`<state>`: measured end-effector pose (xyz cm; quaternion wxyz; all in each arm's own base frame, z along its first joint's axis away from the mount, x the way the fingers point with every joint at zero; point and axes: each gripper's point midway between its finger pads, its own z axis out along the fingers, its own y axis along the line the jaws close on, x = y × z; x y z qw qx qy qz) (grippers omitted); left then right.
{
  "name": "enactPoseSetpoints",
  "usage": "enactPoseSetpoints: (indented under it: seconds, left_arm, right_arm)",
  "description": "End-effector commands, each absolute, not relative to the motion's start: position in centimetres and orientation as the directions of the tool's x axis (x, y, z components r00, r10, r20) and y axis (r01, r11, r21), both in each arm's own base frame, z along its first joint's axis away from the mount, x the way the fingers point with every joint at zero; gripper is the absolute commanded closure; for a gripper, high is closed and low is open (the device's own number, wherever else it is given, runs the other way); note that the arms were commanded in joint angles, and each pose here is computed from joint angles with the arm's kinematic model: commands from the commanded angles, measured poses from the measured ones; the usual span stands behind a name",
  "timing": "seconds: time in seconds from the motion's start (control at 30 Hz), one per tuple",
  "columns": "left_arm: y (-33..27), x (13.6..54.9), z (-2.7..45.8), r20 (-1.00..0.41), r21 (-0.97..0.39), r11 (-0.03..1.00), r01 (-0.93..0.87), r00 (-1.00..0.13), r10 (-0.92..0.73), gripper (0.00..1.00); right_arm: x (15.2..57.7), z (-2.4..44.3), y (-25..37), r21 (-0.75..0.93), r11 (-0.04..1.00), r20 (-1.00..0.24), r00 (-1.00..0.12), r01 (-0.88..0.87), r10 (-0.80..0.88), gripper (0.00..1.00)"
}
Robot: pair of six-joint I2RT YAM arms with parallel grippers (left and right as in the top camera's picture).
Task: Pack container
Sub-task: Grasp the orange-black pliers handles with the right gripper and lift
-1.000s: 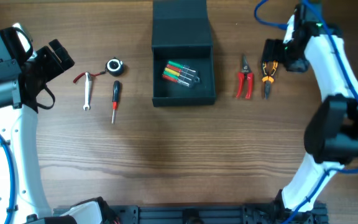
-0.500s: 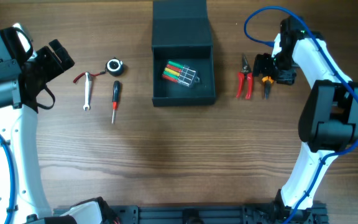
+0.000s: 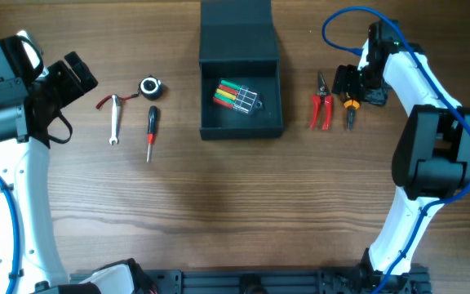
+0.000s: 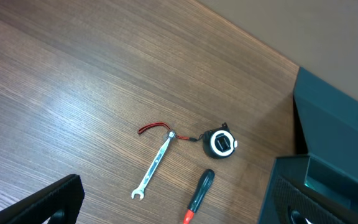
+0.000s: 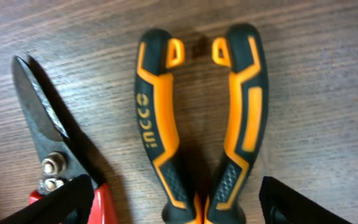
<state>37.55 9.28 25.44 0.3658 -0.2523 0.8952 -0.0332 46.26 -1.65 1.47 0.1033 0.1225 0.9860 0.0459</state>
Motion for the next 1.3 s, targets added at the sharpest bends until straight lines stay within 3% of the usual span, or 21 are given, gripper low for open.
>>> enactPoseSetpoints:
  seconds: [0.0,1.1,1.27]
  left_arm:
    - [9.7,37.8,26.2,-0.659,-0.229,0.879,-0.418,-0.599,-0.456,0.0]
    - [9.7,37.8,26.2,-0.659,-0.229,0.879,-0.418,-0.599,-0.456,0.0]
    - [9.7,37.8,26.2,-0.659,-0.229,0.879,-0.418,-0.599,-0.456,0.0]
  right_arm:
    - [46.2,0.7,-1.3,0.138,0.962,-0.178,-0.95,0.236,0.258,0.16]
    - [46.8,2.2,-7.8,0.116,0.922,-0.221,-0.895,0.37,0.388,0.17]
    - [47.7,2.4,-7.9,0.13,0.913,-0.256,-0.876,0.387,0.408,0.24]
